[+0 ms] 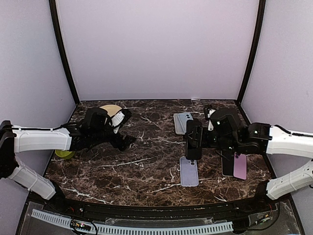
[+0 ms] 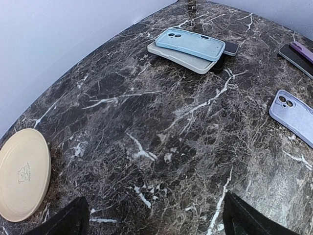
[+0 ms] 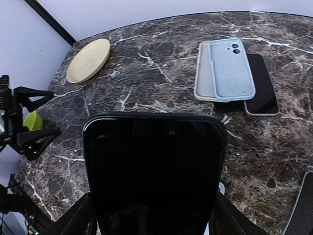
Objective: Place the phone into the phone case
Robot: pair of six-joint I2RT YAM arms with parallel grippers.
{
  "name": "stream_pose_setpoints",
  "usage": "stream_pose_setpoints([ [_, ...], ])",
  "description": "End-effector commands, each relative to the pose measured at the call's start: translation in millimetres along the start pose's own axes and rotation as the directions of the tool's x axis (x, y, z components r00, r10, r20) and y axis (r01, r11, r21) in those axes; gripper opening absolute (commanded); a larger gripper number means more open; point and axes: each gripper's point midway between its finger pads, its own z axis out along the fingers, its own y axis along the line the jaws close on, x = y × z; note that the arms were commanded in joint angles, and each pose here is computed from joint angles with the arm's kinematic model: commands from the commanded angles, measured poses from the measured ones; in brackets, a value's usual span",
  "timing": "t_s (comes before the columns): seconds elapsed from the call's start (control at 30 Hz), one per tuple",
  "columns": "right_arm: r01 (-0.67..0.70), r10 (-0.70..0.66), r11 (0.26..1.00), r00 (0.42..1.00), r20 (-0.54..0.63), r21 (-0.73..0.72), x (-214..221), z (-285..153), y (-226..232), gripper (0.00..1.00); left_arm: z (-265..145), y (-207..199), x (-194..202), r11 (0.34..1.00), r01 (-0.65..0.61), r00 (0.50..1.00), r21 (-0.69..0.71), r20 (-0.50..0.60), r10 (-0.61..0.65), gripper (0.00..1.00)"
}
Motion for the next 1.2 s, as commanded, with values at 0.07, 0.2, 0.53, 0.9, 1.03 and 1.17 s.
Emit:
stream_pose_setpoints([
  [0.07,-0.095,0.065,0.959,0.991,0.117,0.268,18.5,10.3,-27.5,0.04,-3.8,-7.6,-16.3,1.000,-0.008,1.000,0.004,0.027,0.008,0.98],
  [0.2,-0.028,0.012,0.937,0.999,0.048,0.347,49.1,28.6,-25.8,0.00,-4.5,-4.2,-15.2,0.999,-0.024,1.000,-0.031,0.016,0.024,0.98],
  [0.53,0.074,-0.039,0.931,0.994,-0.104,0.356,93.4,58.6,-21.3,0.00,-1.2,-6.3,-10.1,0.998,-0.043,0.999,-0.035,-0.004,0.043,0.98],
  [0.9,0.096,-0.028,0.902,0.986,-0.166,0.420,111.6,64.4,-33.4,0.00,1.3,-6.5,-7.8,0.998,-0.050,0.999,-0.037,-0.015,0.050,0.98],
  [1.03,0.117,-0.047,0.894,0.984,-0.170,0.433,113.4,66.6,-37.1,0.00,1.6,-7.0,-7.4,0.998,-0.050,0.999,-0.036,-0.016,0.049,0.98],
  [1.17,0.143,-0.074,0.886,0.983,-0.169,0.441,112.1,66.3,-40.2,0.00,2.7,-7.6,-6.4,0.998,-0.050,0.999,-0.032,-0.019,0.049,0.98],
])
